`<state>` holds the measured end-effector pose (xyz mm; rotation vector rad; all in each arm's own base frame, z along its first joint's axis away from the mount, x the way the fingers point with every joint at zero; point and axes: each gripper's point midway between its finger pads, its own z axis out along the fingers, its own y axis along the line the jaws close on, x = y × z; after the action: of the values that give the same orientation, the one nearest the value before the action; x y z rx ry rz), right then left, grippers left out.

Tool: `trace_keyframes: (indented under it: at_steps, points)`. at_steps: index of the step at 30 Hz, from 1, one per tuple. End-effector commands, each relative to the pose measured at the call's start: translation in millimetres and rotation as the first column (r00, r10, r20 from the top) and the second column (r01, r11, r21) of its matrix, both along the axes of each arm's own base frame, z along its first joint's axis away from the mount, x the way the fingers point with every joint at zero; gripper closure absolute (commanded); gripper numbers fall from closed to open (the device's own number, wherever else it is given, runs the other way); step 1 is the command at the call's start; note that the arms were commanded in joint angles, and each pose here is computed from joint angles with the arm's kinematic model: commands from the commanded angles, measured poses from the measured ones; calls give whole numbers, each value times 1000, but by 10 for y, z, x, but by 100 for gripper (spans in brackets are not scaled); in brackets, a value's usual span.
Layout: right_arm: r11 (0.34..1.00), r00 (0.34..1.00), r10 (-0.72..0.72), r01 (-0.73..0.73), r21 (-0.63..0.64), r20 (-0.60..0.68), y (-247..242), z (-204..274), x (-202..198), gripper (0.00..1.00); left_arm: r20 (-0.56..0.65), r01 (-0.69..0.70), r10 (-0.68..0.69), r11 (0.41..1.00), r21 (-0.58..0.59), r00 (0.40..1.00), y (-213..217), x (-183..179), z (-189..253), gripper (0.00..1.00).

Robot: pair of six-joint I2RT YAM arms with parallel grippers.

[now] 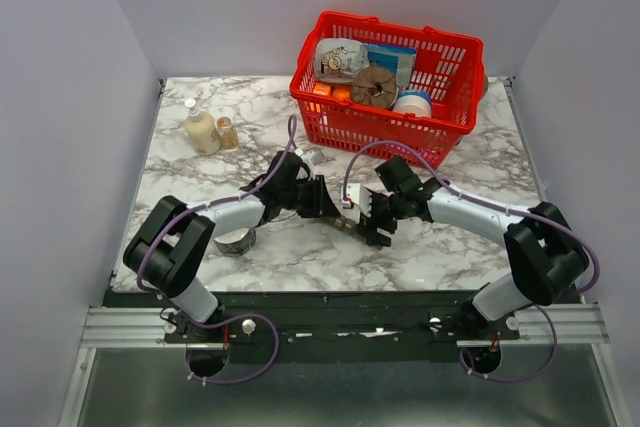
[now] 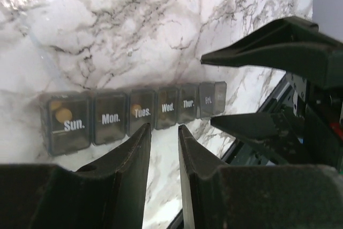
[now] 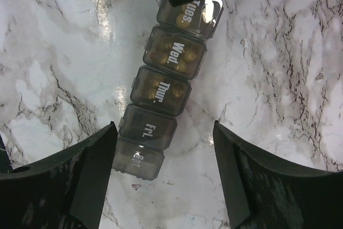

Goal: Sort the pills into containers

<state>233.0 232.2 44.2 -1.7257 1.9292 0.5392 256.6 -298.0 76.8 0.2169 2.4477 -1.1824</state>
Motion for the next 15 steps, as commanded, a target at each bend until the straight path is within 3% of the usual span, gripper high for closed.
trace_keyframes:
  at_steps: [1,15]
  points:
    - [1000,1000,-3,3,-28,0,8,-98,-34,19,43,5,-5,1000,-4,999,-40,149,-21,65]
    - [997,999,-9,12,-71,45,6,-134,9,21,-43,-23,27,997,75,999,99,48,-451,68]
